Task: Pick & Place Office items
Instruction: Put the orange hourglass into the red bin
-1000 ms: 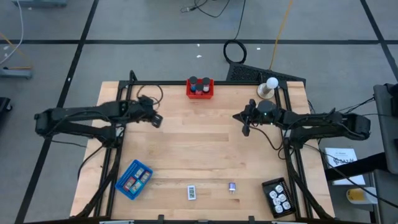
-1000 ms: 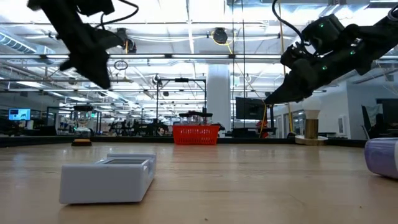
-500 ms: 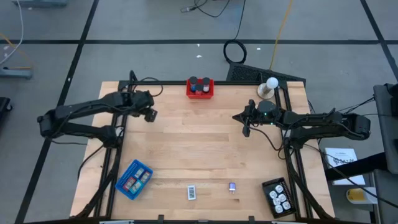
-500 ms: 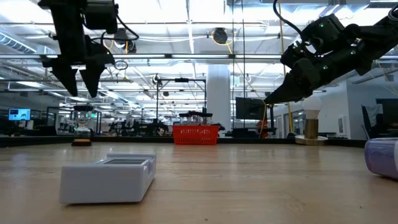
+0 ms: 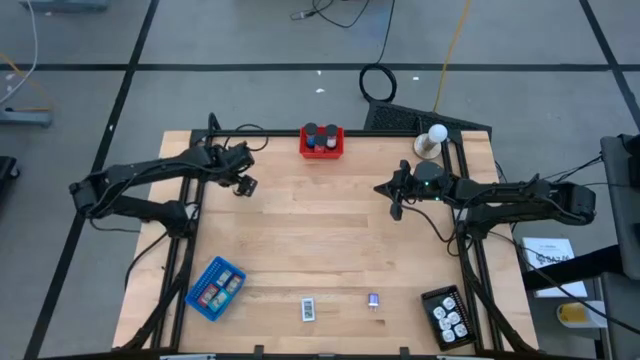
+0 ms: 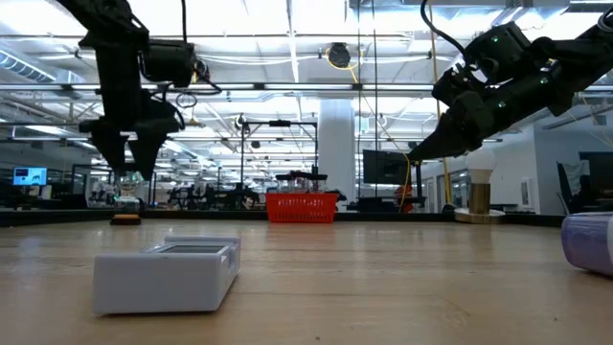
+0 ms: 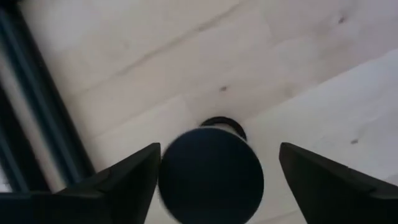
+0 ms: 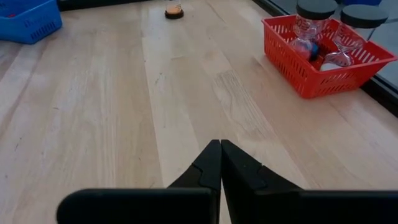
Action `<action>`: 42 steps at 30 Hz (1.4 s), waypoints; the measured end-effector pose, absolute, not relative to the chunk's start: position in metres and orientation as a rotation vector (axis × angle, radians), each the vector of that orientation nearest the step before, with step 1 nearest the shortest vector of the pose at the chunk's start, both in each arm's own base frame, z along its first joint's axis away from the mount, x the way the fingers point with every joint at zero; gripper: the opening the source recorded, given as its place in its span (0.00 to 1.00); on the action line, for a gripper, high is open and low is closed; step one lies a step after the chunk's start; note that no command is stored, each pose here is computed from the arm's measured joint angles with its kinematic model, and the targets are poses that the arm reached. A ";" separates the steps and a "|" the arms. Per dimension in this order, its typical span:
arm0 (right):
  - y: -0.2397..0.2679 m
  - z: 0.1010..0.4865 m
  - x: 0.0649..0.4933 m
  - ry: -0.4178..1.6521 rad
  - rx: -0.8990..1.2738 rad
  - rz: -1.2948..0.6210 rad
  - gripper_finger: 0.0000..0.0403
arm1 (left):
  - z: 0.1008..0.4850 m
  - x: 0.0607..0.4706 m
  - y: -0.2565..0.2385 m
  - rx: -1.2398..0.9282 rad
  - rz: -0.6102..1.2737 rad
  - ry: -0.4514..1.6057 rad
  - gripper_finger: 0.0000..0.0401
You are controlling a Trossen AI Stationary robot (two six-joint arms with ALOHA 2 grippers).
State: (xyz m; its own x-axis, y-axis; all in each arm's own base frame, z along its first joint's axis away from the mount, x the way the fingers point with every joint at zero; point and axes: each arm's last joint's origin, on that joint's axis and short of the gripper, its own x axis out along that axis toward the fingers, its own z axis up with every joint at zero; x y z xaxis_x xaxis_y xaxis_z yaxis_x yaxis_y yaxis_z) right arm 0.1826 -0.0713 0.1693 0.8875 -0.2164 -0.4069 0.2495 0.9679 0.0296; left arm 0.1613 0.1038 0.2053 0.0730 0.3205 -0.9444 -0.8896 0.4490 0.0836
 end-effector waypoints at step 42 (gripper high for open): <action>-0.071 0.170 0.183 0.414 0.073 -0.245 0.00 | 0.217 0.397 0.152 -0.253 0.387 1.016 0.51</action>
State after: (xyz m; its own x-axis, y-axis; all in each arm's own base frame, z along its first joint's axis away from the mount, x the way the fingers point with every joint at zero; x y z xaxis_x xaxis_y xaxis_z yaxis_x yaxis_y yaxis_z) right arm 0.1828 -0.0715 0.1695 0.8865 -0.2209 -0.4065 0.2504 0.9679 0.0201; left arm 0.3965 0.1518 0.2168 0.4677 0.1954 -0.8620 -0.4272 0.9037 -0.0269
